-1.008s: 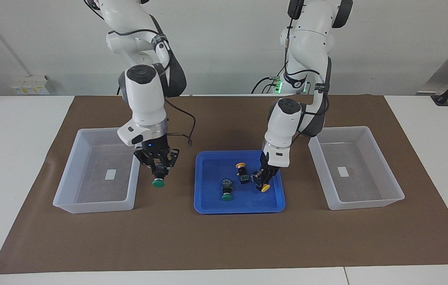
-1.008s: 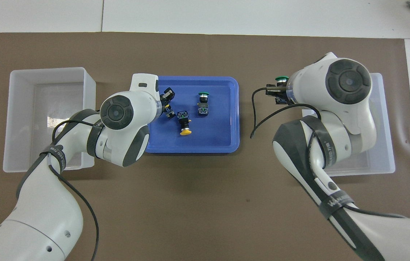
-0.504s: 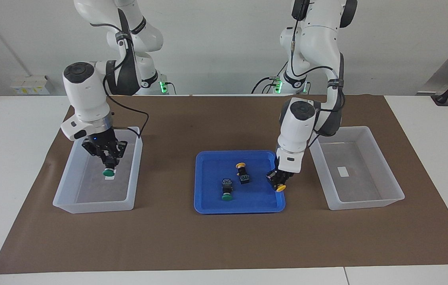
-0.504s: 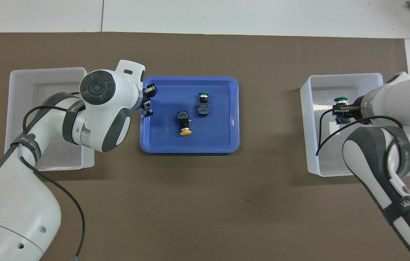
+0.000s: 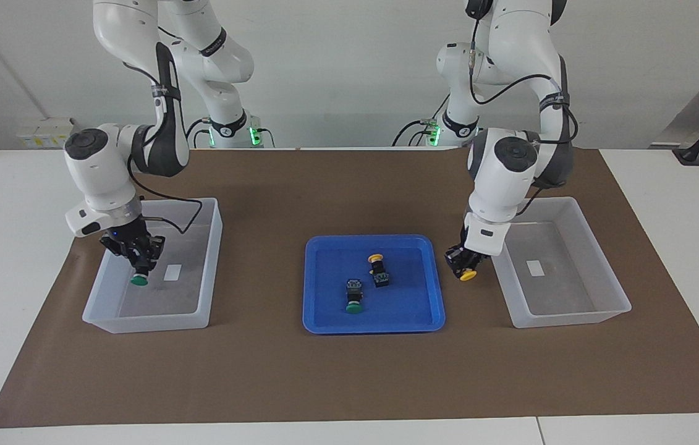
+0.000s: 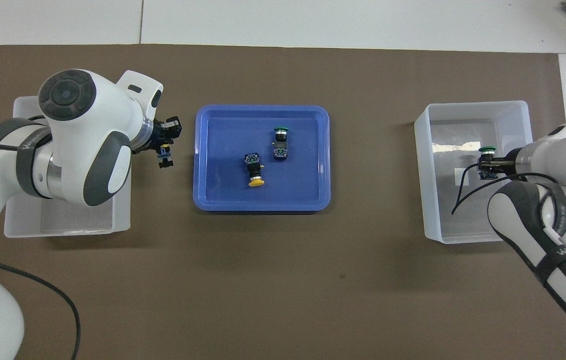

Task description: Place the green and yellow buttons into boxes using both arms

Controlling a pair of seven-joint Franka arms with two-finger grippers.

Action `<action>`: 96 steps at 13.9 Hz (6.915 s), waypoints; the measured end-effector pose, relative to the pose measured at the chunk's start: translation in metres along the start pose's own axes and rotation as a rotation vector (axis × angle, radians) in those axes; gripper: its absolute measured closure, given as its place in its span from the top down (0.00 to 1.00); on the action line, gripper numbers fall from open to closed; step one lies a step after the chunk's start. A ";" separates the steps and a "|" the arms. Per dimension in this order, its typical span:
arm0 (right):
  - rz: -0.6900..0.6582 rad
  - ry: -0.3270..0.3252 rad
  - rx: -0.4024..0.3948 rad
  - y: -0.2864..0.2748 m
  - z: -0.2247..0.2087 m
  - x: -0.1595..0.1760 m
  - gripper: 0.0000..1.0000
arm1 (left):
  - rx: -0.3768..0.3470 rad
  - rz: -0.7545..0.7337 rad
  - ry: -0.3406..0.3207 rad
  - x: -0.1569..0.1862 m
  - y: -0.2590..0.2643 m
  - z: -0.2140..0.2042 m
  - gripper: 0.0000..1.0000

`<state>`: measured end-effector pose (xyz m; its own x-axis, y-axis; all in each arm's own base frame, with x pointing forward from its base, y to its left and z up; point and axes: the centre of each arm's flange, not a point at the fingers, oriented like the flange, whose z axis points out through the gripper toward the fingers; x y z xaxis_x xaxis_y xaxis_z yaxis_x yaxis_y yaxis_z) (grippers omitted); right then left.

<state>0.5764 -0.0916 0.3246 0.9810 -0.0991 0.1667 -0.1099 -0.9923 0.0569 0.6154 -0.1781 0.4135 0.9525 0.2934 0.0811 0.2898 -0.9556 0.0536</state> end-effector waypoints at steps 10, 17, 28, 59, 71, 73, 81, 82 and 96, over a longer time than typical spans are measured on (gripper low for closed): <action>-0.011 0.054 0.004 -0.007 -0.009 0.017 0.98 | -0.030 0.283 -0.112 0.038 -0.117 -0.021 0.34; -0.084 0.063 0.014 -0.092 -0.150 0.057 1.00 | -0.031 0.286 -0.035 0.042 -0.180 0.041 0.34; -0.072 0.073 0.184 -0.336 -0.118 0.029 1.00 | -0.027 0.290 -0.071 0.032 -0.180 0.078 0.66; 0.017 0.087 0.108 -0.418 -0.082 0.046 0.40 | -0.214 -0.081 0.066 -0.031 0.074 0.061 0.50; 0.024 0.041 0.037 -0.152 -0.128 0.037 0.40 | -0.181 0.068 -0.013 -0.129 0.142 0.095 0.50; -0.024 0.010 0.053 -0.117 -0.116 0.033 0.40 | -0.174 0.100 -0.016 -0.141 0.140 0.109 0.50; -0.140 -0.046 0.071 -0.038 -0.039 0.010 0.40 | -0.171 0.125 -0.011 -0.141 0.136 0.113 0.41; -0.142 -0.043 0.073 -0.039 -0.026 0.011 0.40 | -0.168 0.122 -0.013 -0.138 0.135 0.111 0.41; -0.141 -0.019 0.074 -0.041 -0.012 0.012 1.00 | -0.071 0.060 -0.075 0.047 -0.069 -0.067 0.41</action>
<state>0.5909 -0.0515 0.3358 0.9888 0.0407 0.1435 0.0403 -0.9992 0.0058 0.6344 -0.0964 0.4800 0.9730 0.2307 0.0121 0.2275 -0.9661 0.1216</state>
